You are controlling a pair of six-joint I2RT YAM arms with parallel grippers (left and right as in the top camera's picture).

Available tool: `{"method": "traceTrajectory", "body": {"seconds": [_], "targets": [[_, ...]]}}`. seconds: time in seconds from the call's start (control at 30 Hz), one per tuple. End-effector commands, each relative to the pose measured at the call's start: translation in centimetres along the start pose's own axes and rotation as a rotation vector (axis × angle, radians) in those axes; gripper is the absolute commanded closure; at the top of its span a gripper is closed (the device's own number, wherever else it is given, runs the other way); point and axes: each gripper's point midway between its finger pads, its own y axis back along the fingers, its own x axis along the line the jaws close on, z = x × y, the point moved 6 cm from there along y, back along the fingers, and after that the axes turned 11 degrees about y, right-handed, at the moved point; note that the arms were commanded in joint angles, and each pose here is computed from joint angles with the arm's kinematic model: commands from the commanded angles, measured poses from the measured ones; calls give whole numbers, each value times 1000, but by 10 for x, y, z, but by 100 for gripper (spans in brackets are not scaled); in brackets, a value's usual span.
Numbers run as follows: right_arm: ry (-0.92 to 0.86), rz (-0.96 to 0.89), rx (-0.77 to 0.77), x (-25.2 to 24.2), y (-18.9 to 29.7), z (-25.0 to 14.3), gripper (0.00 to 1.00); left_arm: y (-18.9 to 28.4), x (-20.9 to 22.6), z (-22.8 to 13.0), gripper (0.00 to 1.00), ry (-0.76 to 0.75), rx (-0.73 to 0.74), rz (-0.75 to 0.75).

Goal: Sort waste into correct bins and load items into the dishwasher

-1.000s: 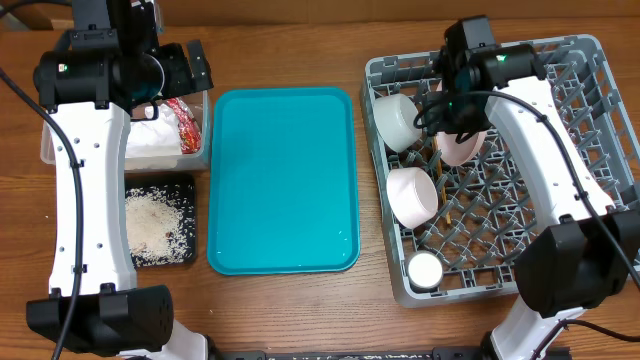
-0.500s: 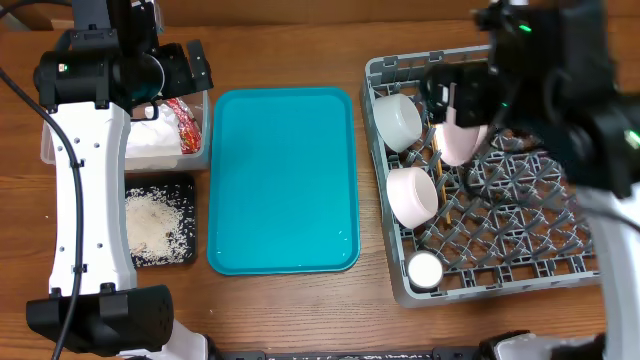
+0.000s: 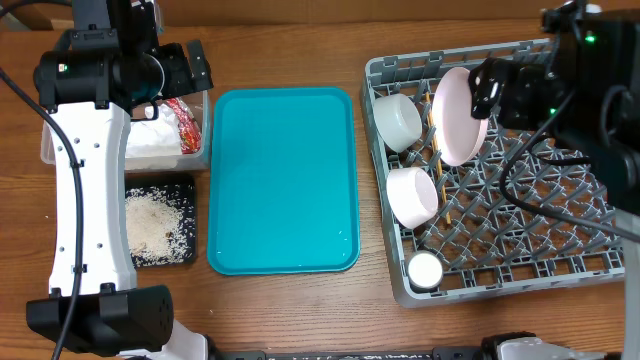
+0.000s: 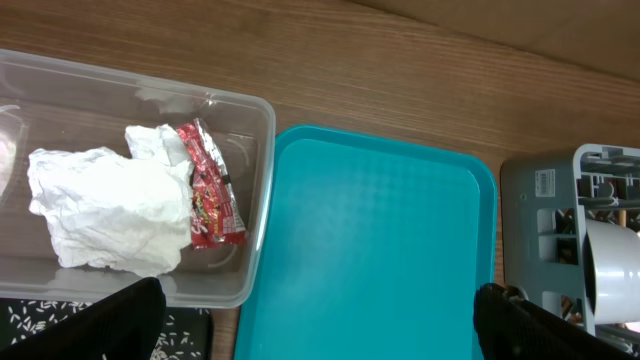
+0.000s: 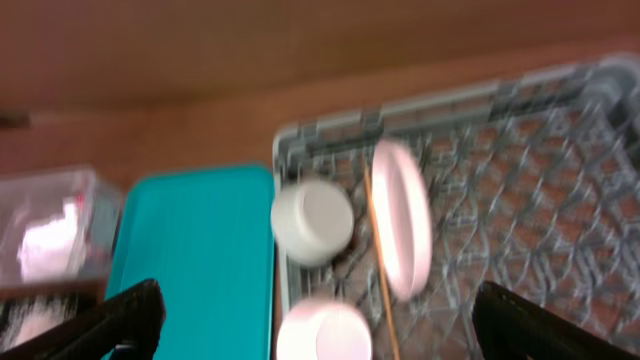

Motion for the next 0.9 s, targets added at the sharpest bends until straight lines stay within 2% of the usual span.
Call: {"method": "traceTrajectory", "body": {"seconds": [0.0, 0.2, 0.43, 0.6, 0.73, 0.87], "targets": [[-27, -57, -120, -12, 23, 0, 0, 4, -4, 1, 0, 5, -8, -15], [-47, -87, -369, -27, 22, -24, 0, 4, -4, 1, 0, 4, -8, -15], [-67, -118, -538, -48, -9, -120, 0, 4, -4, 1, 0, 5, -8, -15], [-51, -113, -673, -50, -32, -175, 0, 4, -4, 1, 0, 4, -8, -15], [-43, -98, -770, -50, -49, -210, 0, 4, -4, 1, 0, 4, -8, -15], [-40, -96, -798, -51, -62, -231, 0, 4, -4, 1, 0, 4, -8, -15]]}}
